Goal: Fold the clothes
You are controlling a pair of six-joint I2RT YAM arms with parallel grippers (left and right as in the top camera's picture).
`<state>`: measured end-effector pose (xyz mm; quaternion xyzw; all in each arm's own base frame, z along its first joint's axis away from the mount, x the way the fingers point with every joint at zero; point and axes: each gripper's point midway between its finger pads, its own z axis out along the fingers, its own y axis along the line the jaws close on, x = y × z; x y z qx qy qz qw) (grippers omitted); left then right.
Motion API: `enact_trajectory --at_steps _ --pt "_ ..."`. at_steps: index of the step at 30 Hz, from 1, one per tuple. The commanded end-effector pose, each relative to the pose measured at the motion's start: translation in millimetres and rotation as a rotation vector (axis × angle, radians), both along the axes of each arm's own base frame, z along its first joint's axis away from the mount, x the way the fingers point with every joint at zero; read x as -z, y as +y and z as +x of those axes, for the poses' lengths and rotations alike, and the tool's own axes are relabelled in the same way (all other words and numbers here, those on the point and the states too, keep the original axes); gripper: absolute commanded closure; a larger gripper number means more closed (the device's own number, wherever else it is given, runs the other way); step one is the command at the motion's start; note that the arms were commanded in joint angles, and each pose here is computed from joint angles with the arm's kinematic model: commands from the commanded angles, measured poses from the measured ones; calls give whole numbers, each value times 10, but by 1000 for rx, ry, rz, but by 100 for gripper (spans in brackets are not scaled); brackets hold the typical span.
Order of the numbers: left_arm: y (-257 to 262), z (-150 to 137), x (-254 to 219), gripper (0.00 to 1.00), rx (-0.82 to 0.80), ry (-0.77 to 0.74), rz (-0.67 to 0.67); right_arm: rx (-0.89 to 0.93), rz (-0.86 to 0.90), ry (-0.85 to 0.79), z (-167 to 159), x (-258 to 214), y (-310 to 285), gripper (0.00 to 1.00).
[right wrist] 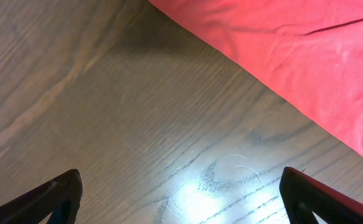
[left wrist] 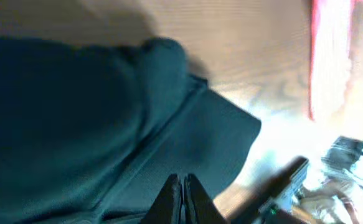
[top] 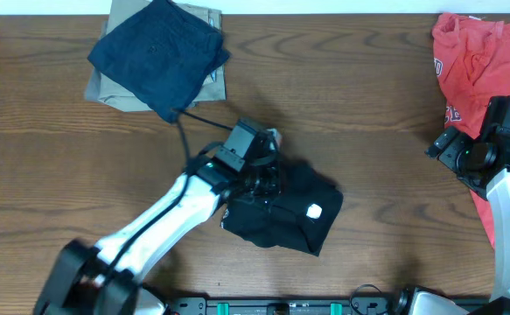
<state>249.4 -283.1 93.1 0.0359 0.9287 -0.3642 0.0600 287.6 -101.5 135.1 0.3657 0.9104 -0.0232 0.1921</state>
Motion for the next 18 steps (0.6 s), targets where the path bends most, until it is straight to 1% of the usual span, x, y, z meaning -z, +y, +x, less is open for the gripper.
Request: enact_trajectory --at_steps 1,6,10,13,16,18 --pt "-205 -175 155 94 108 124 -119 -1 -6 -12 4 -42 -16 1" --pt "-404 -179 437 94 175 198 -215 -1 -6 -12 4 -42 -16 1" --pt "-425 -181 709 93 175 241 -209 -1 -6 -12 4 -42 -16 1" --pt "-430 -188 824 93 177 258 -206 -1 -6 -12 4 -42 -16 1" --pt "-426 -193 851 93 183 255 -203 -1 -6 -12 4 -42 -16 1" --pt "-448 -174 780 93 188 244 -218 -1 -6 -12 4 -42 -16 1"
